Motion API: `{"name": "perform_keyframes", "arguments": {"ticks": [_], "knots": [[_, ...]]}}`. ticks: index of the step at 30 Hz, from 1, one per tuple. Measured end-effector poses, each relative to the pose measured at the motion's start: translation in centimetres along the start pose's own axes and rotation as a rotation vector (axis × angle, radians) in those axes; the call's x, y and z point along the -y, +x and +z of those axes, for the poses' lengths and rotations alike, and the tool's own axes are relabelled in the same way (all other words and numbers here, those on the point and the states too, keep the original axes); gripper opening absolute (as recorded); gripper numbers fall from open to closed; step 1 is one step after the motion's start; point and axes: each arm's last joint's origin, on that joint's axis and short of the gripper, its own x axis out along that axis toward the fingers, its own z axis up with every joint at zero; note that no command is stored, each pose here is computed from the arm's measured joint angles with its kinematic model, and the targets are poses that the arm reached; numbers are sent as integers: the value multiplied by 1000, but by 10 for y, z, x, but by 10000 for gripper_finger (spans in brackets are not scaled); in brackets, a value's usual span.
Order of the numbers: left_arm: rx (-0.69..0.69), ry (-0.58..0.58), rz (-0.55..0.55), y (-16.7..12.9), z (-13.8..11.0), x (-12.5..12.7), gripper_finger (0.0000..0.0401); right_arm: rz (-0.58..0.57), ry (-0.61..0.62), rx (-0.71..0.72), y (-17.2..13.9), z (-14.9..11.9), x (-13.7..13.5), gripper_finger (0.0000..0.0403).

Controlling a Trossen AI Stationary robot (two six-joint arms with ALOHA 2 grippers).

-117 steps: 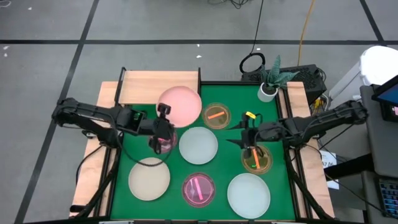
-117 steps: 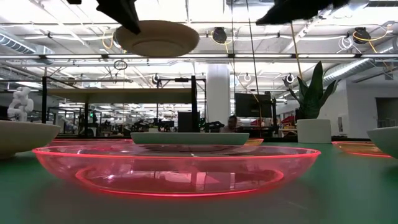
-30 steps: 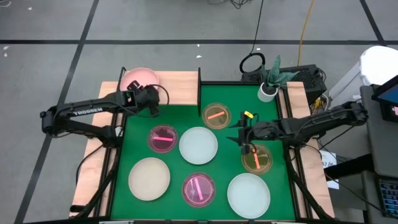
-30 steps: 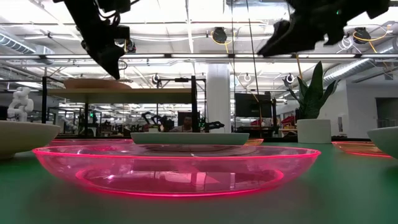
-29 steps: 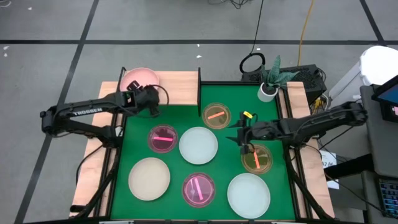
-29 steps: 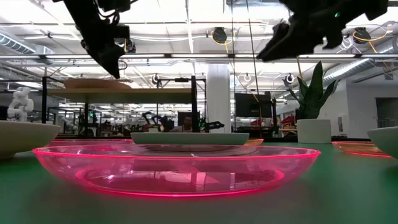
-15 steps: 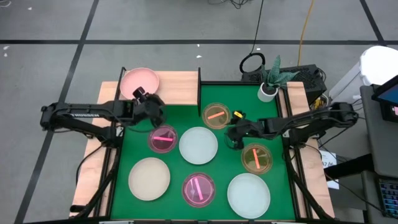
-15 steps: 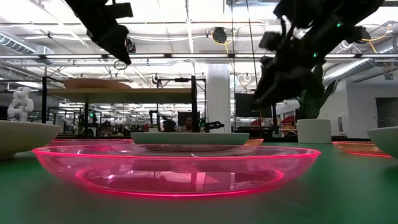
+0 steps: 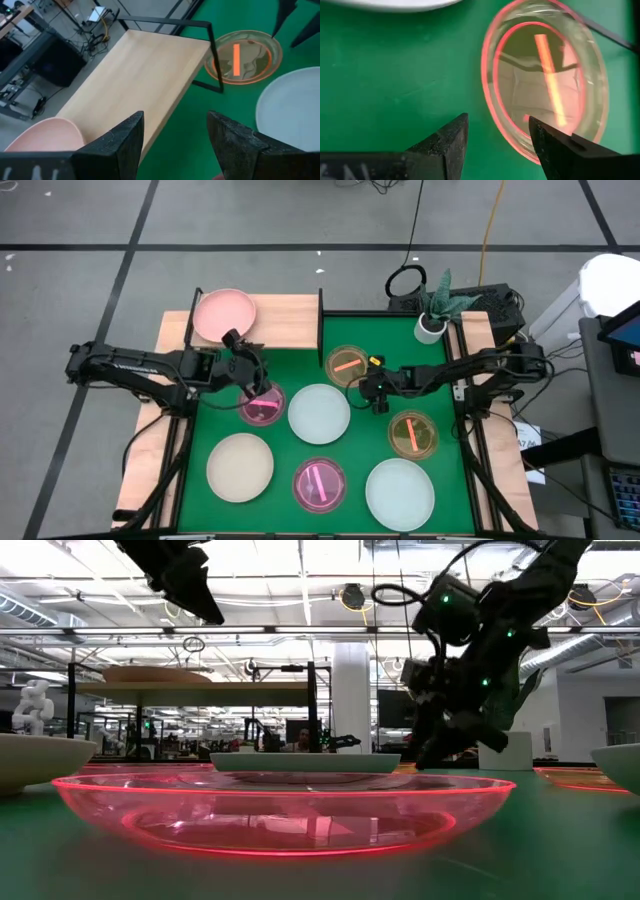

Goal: Place and stack plates onto a shelf
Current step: Put the top orange plate on the shelf

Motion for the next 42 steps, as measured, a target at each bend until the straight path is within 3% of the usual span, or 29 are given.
{"name": "perform_keyframes", "arguments": {"ticks": [10, 24, 32, 42], "knots": [[4, 5, -35, -2, 0, 4, 220, -28, -71, 23, 21, -1, 3, 149], [6, -1, -78, -6, -1, 8, 220, -6, -78, 17, 23, -4, 6, 5], [7, 20, -77, -6, -1, 8, 220, -17, -104, 23, 16, -1, 2, 1], [7, 20, -77, -5, -1, 8, 220, -120, -149, 90, -16, 15, -1, 0]]}}
